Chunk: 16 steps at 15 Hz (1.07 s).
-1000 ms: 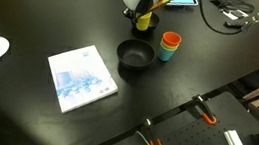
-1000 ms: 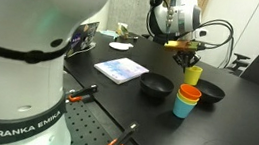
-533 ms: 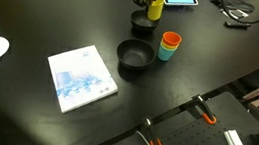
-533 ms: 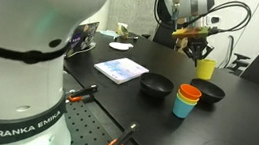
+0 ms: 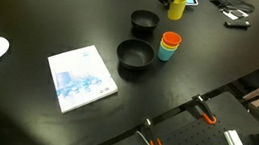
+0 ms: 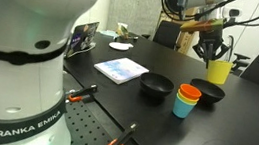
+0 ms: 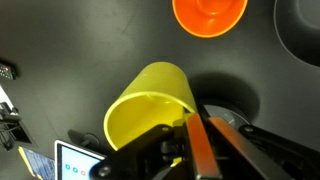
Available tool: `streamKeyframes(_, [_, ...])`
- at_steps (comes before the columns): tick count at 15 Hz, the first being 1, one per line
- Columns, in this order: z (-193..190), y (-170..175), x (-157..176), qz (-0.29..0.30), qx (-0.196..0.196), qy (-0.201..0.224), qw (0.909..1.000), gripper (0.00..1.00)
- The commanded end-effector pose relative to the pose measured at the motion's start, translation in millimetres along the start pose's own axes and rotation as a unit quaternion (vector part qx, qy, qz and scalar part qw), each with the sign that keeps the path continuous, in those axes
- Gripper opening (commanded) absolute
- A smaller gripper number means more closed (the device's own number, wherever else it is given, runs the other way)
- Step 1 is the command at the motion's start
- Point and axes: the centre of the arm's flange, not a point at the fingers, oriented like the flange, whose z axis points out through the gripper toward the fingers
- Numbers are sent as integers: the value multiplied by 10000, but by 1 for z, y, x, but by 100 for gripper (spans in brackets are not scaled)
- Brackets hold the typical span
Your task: Stack the cups together
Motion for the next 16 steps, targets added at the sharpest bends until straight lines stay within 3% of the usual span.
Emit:
streamKeyframes(1, [-10, 11, -33, 163, 252, -93, 9995, 6])
streamKeyframes(10, [-2, -9, -68, 250, 688, -417, 9964, 6])
streamKeyframes(16, [3, -19, -72, 208, 906, -330, 9951, 6])
